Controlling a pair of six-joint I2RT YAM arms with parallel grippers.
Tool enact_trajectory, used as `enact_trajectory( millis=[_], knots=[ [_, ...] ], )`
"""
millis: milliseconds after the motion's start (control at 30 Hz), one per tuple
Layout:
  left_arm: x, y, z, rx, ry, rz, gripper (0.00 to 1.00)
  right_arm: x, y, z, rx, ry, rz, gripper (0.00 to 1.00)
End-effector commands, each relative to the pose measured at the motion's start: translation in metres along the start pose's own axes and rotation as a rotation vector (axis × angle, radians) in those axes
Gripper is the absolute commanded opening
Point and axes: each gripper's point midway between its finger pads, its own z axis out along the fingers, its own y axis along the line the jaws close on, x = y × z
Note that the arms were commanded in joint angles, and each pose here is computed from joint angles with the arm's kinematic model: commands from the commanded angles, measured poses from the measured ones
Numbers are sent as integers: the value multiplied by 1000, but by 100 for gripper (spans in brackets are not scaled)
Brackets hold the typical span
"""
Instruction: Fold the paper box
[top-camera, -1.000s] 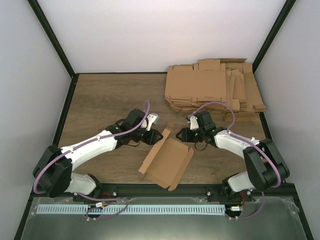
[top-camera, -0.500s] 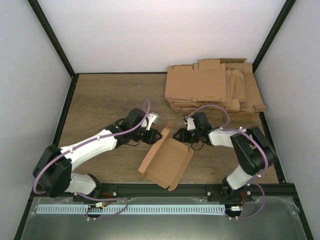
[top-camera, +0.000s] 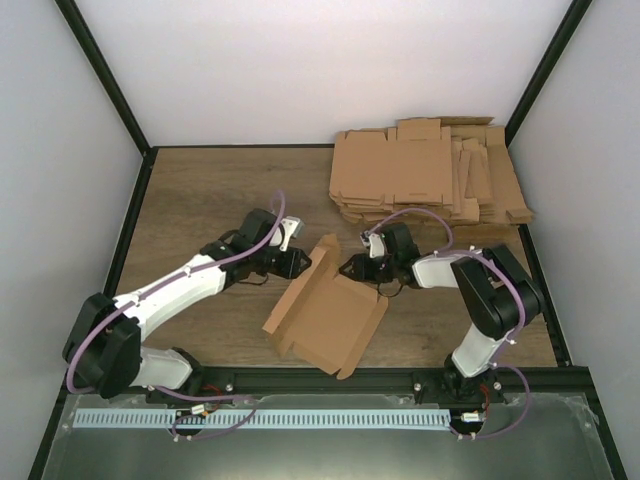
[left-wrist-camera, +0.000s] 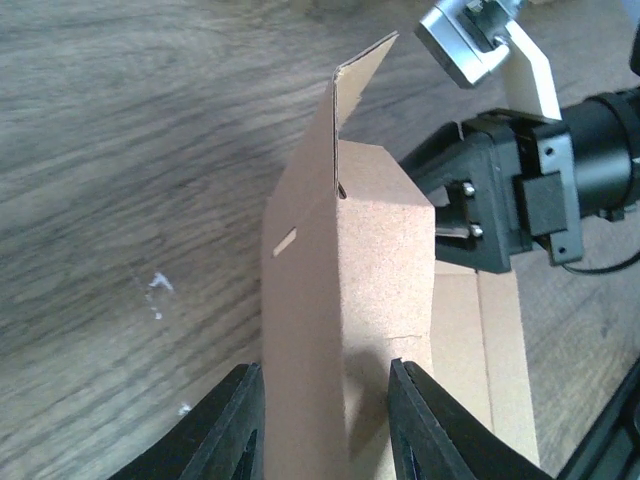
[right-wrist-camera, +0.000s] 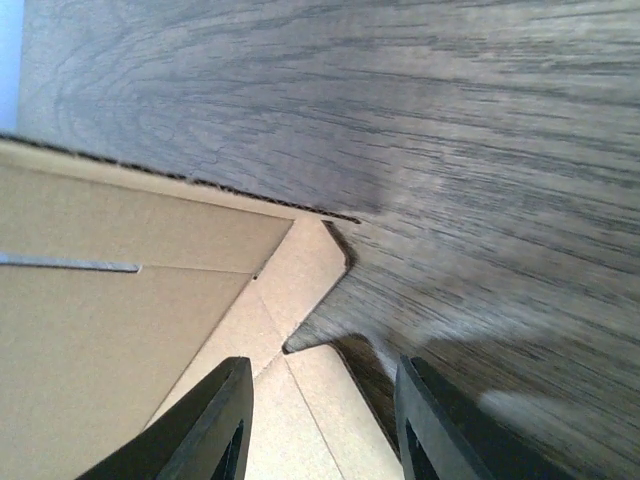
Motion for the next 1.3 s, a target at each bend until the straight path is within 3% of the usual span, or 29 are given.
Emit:
enact_trajectory(
  millis=[0, 267, 433, 533, 867, 1067, 1267],
  knots=[
    [18, 27, 0, -78, 72, -61, 37, -11, 4, 6, -29, -3, -17, 43],
    [15, 26, -3, -59, 62, -61, 40, -20, -4, 14, 22, -13, 19, 43],
    [18, 30, -3, -71, 69, -77, 40, -22, -12, 14, 71, -27, 39, 57],
    [18, 36, -4, -85, 65, -101, 40, -19, -10, 17, 42, -21, 12, 58],
    [19, 41, -6, -78, 58, -130, 40, -7, 5, 28, -98, 47, 23, 49],
    [19, 36, -6, -47, 58, -123, 41, -7, 6, 19, -63, 43, 1, 48],
    [23, 24, -1, 34, 79, -136, 48, -14, 10, 18, -69, 24, -70, 32]
  ],
)
